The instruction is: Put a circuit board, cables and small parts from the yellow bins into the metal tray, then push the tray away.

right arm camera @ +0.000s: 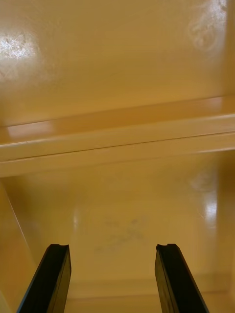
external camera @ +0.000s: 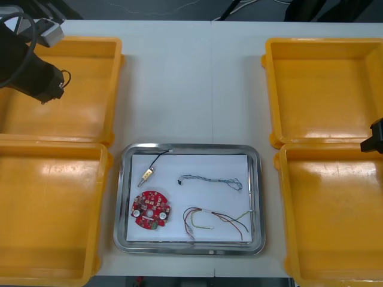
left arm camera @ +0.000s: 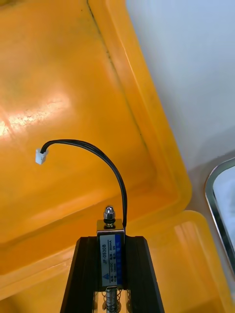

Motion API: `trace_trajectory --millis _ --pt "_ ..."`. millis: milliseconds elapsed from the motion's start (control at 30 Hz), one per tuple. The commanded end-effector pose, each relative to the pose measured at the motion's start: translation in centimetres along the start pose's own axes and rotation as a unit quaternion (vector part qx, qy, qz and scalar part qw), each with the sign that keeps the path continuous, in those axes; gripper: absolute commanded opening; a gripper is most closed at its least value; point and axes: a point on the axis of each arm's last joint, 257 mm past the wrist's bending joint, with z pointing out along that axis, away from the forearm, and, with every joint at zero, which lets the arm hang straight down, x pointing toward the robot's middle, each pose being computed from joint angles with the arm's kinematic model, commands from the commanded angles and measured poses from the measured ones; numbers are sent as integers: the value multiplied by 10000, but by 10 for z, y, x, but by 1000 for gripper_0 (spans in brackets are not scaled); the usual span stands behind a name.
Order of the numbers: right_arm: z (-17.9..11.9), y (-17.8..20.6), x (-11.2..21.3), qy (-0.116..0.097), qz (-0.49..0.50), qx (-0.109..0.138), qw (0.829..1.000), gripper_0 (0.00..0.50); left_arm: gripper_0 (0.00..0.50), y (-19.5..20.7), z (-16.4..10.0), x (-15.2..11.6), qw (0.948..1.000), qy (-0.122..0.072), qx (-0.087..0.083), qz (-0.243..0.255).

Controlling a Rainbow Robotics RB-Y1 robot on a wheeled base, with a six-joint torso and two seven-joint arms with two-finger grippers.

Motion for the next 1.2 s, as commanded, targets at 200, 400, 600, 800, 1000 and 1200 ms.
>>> trace_trajectory --millis 200,400,600,800,1000,1200 --pt "-16 -12 -5 -181 -113 135 9997 500 0 -36 -3 6 9980 -90 -95 -623" --pt "-16 -11 -5 -178 -123 128 9997 500 0 -76 6 8 9969 -62 -73 -779" --pt "-17 -11 -6 -185 -118 126 9997 500 0 -111 16 18 9965 9 -96 -834" --pt "-16 -11 -5 -178 -123 128 9997 500 0 -139 30 26 9960 67 -93 -884" --pt "-17 -11 -6 -185 -118 126 9997 500 0 -156 41 28 9968 30 -79 -795" --pt "-17 -11 -6 -185 -125 126 9997 500 0 -177 54 28 9975 -47 -31 -701"
